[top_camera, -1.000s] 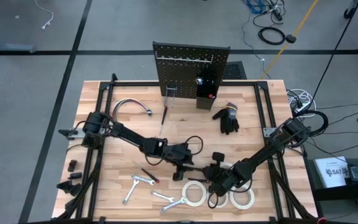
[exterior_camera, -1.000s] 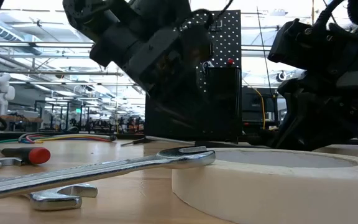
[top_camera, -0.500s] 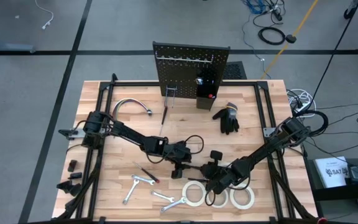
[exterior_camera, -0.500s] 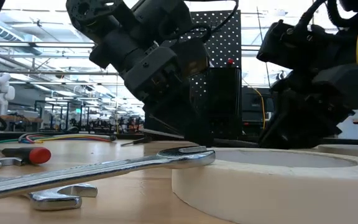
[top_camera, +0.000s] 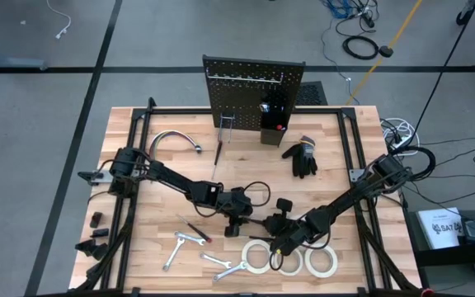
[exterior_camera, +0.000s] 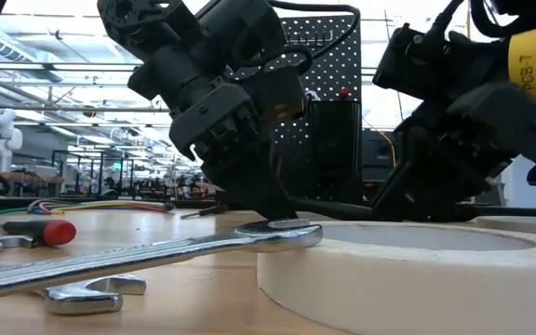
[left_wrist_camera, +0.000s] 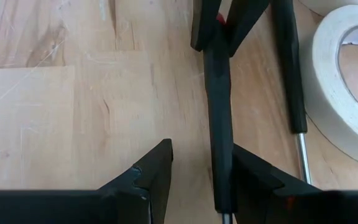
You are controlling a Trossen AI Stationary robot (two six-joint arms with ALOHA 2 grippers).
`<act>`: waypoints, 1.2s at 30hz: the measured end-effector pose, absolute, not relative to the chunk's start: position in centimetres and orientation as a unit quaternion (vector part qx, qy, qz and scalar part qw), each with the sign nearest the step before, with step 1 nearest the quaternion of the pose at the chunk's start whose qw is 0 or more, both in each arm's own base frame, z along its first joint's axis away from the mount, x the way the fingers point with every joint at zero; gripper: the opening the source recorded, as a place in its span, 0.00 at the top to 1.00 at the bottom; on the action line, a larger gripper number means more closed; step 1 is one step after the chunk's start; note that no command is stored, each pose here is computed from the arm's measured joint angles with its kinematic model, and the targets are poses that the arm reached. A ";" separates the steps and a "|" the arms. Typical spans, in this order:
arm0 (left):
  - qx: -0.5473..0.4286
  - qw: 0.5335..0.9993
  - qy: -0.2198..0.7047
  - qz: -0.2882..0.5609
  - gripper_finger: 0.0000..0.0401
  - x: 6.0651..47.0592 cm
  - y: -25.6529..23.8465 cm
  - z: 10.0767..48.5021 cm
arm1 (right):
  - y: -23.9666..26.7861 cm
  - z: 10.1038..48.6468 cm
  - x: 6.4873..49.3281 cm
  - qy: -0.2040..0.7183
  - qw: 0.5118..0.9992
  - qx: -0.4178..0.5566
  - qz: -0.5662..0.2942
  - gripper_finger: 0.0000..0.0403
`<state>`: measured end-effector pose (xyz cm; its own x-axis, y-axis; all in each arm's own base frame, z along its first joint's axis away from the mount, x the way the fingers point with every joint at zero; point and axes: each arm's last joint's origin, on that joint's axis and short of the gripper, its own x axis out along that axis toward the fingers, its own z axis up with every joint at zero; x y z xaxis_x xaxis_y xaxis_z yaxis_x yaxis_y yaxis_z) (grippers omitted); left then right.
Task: Hang tools onto peg board
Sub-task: Put the black nut driver into the black bin on the peg board
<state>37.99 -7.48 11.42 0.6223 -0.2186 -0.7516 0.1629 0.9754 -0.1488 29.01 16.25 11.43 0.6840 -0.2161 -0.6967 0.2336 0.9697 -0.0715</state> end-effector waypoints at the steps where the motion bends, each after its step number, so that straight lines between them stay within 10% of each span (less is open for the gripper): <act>1: -0.033 0.900 0.422 -0.106 0.66 38.0 -7.5 11.4 | 16.2 11.5 29.0 0.377 0.918 0.012 -0.123 0.90; 36: -0.040 0.911 0.393 -0.121 0.96 38.4 -7.6 11.6 | 15.2 11.4 29.6 0.393 0.912 0.018 -0.117 0.86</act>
